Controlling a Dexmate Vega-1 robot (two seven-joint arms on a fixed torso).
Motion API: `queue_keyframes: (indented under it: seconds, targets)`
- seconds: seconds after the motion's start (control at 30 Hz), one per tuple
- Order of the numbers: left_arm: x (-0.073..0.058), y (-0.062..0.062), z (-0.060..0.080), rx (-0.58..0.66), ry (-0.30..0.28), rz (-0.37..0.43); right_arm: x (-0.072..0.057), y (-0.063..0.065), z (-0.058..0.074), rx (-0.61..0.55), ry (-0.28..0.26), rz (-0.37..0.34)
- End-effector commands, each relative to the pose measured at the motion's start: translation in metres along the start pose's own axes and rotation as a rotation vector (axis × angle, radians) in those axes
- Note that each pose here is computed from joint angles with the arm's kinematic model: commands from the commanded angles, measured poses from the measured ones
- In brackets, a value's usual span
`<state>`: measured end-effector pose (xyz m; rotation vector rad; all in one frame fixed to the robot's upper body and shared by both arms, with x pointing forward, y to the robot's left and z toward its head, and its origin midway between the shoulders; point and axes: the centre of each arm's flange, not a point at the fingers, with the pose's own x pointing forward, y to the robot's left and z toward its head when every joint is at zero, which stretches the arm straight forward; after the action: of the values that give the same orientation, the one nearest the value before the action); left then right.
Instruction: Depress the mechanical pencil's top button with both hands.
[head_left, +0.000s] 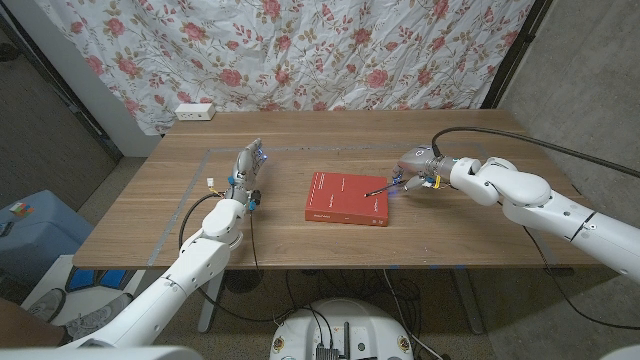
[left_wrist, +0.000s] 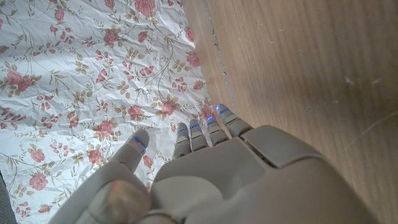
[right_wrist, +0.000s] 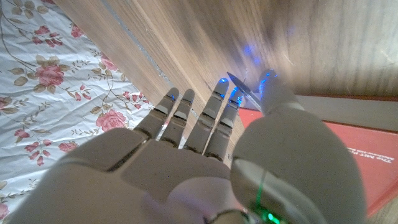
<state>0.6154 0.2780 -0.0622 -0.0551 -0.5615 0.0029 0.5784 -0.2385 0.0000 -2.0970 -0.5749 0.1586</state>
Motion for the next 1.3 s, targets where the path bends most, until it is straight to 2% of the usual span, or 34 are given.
queue_keyframes:
  seconds: [0.03,0.87,1.3]
  targets:
    - [0.001,-0.001,-0.001,-0.001,0.009,-0.004,0.001,0.001,0.001,0.002,-0.017,-0.033]
    - [0.0,-0.001,-0.002,0.0,0.018,-0.003,0.002,0.01,0.004,0.0,-0.044,-0.131]
    - [0.002,-0.002,-0.003,0.001,0.026,0.001,0.002,0.012,0.003,0.005,-0.04,-0.12]
